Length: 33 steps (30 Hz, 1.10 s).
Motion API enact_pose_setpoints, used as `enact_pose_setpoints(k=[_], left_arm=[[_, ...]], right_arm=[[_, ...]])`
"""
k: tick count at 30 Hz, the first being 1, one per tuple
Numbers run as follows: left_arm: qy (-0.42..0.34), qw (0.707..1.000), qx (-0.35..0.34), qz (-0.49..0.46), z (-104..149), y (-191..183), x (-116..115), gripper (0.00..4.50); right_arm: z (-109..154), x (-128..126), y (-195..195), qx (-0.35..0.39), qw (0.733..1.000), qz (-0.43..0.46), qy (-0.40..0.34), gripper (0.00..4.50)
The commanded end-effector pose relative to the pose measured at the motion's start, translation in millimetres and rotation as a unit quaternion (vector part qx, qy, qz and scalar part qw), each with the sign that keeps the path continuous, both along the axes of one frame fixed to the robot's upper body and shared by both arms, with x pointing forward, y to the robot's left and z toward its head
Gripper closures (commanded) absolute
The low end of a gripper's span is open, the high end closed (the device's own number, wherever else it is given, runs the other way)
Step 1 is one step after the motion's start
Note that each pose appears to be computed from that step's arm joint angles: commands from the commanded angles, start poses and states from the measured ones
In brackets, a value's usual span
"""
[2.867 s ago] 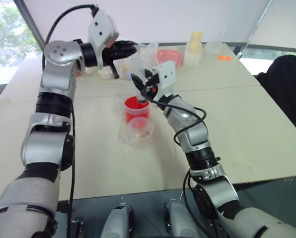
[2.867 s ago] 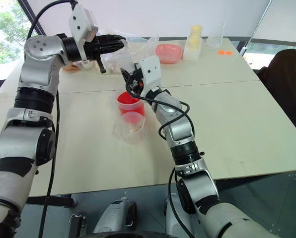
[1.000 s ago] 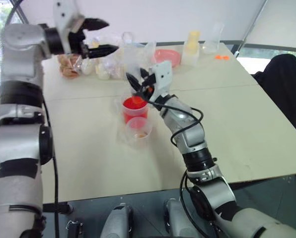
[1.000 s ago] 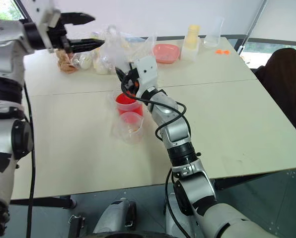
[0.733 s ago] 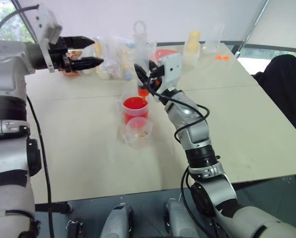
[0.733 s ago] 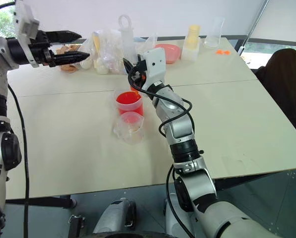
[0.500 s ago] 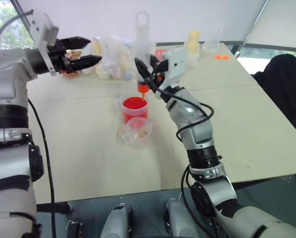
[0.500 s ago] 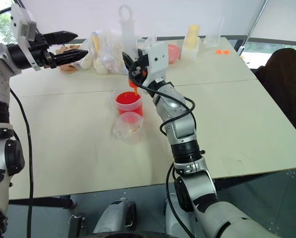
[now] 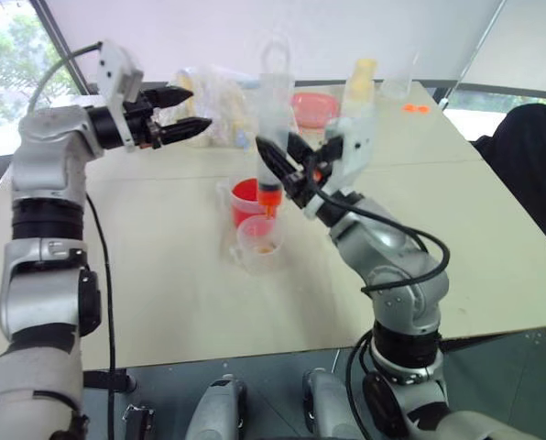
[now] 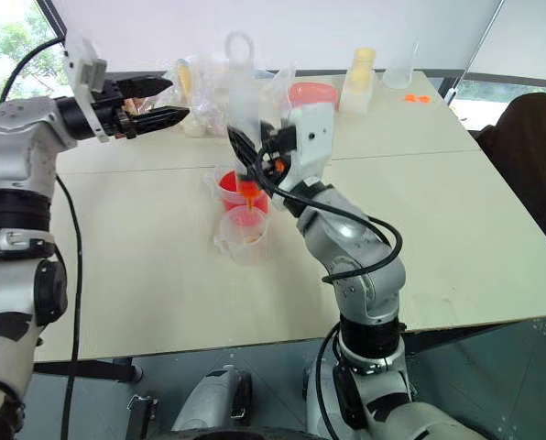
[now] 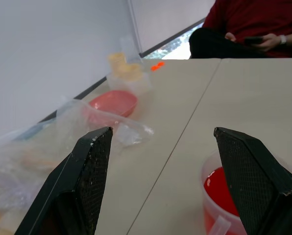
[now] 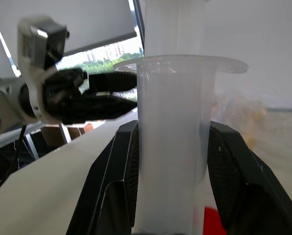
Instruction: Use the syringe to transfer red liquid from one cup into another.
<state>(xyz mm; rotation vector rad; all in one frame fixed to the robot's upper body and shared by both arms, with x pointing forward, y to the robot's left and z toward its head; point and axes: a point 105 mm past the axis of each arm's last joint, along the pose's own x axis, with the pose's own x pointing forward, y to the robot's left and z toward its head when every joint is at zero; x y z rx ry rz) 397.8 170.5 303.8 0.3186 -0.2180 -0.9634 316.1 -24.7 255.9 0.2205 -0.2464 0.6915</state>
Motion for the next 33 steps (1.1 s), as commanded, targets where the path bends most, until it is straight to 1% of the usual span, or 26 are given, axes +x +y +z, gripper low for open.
enact_pose_setpoints(k=[1, 4, 6, 10, 16, 24, 30, 33], left_arm=[[-0.056, 0.997, -0.017, -0.057, 42, -19, -15, 1.04], [-0.057, 0.991, -0.033, -0.115, 59, -28, -33, 1.04], [-0.063, 0.989, -0.026, -0.134, 69, -29, -42, 1.04], [-0.079, 0.988, -0.028, -0.134, 80, -30, -44, 1.04], [-0.088, 0.988, -0.015, -0.129, 75, -41, -37, 1.04], [-0.081, 0.987, 0.02, -0.135, 58, -52, -30, 1.04], [-0.083, 0.987, 0.031, -0.132, 51, -60, -24, 1.04], [-0.086, 0.987, 0.032, -0.136, 49, -66, -22, 1.9]], right_arm=[[8, -6, 5, 0.011, 1.0, 0.01, -0.023, 3.06], [4, -5, 5, 0.006, 1.0, 0.009, -0.022, 3.06], [2, -4, 5, 0.001, 1.0, 0.007, -0.022, 3.06], [1, -3, 6, -0.002, 1.0, 0.01, -0.025, 3.06], [1, -3, 13, -0.002, 0.999, 0.018, -0.03, 3.06], [2, -4, 16, -0.006, 0.999, 0.02, -0.037, 3.06], [0, -5, 19, -0.017, 0.999, 0.021, -0.044, 3.06], [-1, -4, 20, -0.022, 0.999, 0.021, -0.046, 3.06]])
